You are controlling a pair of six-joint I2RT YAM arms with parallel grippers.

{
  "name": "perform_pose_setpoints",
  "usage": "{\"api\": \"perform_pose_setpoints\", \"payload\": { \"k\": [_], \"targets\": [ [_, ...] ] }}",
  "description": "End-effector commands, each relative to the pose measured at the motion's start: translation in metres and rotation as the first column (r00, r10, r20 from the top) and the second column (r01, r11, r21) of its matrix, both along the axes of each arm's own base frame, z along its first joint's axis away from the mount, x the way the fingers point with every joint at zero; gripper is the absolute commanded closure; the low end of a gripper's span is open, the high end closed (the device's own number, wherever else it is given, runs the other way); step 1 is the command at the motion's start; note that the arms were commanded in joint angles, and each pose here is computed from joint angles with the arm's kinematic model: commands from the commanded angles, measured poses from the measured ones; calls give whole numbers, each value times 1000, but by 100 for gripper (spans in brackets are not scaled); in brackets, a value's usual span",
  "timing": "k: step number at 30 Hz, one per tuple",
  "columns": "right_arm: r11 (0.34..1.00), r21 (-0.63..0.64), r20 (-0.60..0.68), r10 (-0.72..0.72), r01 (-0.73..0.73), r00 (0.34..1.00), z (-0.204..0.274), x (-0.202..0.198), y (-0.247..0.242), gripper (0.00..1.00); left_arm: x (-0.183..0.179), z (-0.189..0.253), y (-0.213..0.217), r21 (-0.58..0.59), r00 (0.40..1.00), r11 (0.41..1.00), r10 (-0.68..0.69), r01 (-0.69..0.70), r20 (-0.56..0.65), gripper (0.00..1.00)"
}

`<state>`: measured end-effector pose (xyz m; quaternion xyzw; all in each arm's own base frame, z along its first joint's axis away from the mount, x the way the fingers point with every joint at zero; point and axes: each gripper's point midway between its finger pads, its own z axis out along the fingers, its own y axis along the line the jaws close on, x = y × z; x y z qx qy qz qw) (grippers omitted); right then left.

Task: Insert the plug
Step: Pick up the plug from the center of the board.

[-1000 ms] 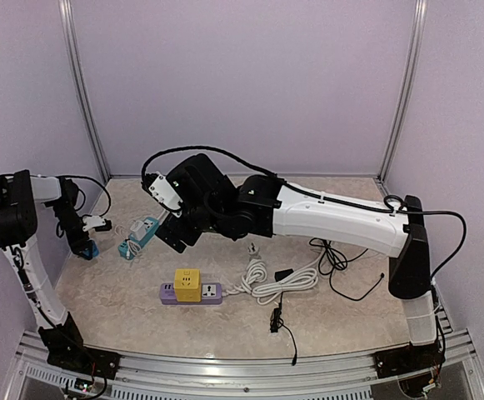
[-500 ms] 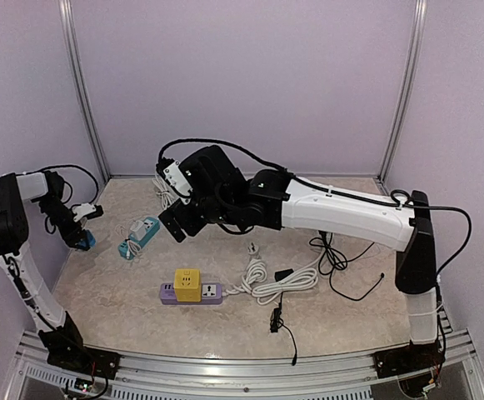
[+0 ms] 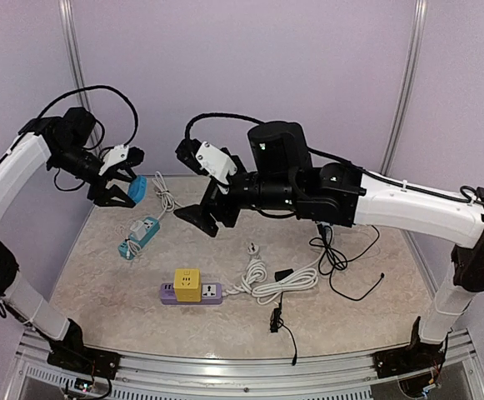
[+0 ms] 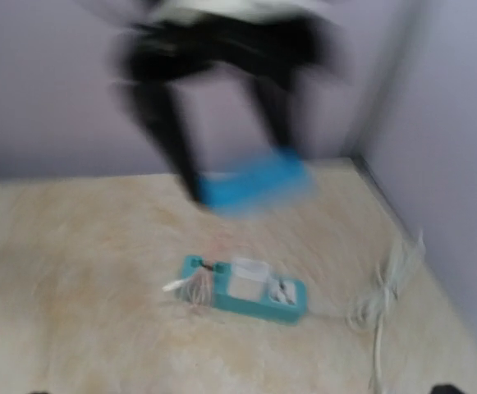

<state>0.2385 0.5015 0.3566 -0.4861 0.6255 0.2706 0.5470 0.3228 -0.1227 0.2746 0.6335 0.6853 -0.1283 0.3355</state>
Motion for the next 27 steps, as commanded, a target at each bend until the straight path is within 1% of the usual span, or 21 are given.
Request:
{"api": "perform_pose_setpoints", "payload": {
  "k": [1, 3, 4, 5, 7, 8, 10, 13, 17, 20, 22, 23, 27],
  "targets": [
    [953, -162, 454, 302, -256, 838, 17, -55, -13, 0, -122, 11, -48, -19, 940, 979, -203, 205, -275, 67],
    [933, -203, 593, 357, -296, 722, 16, -70, -22, 0, -145, 16, -65, -2, 925, 955, -289, 298, -249, 67],
    [929, -212, 638, 366, -303, 678, 17, -74, -25, 0, -155, 21, -73, -1, 915, 943, -325, 334, -239, 67],
    [918, -238, 662, 392, -317, 639, 16, -78, -26, 0, -161, 25, -80, -2, 910, 936, -341, 351, -237, 68],
    [862, -380, 680, 507, -336, 530, -4, -86, -27, 0, -167, 26, -92, 4, 898, 930, -353, 367, -262, 69],
    [841, -431, 684, 540, -326, 490, -11, -88, -27, 0, -168, 21, -97, 18, 888, 922, -366, 386, -278, 69],
    [831, -480, 701, 556, -281, 446, -18, -84, -27, 0, -174, 14, -105, 44, 871, 907, -387, 418, -303, 70],
    [818, -529, 718, 573, -225, 395, -26, -78, -30, 0, -176, 6, -115, 59, 856, 901, -387, 431, -343, 71],
    [796, -542, 717, 606, -269, 346, -28, -88, -30, 1, -174, 6, -126, 41, 843, 899, -391, 435, -368, 72],
    [760, -590, 693, 649, -270, 312, -40, -88, -28, 3, -174, 3, -131, 33, 832, 896, -397, 443, -387, 73],
    [732, -631, 668, 681, -257, 301, -48, -85, -27, 8, -174, 0, -133, 34, 827, 895, -395, 444, -400, 74],
    [720, -649, 657, 693, -246, 296, -52, -83, -27, 9, -174, -2, -134, 35, 825, 895, -393, 444, -406, 74],
    [701, -683, 645, 711, -207, 278, -60, -78, -30, 10, -174, -6, -135, 34, 817, 896, -387, 443, -427, 74]
  ]
}}
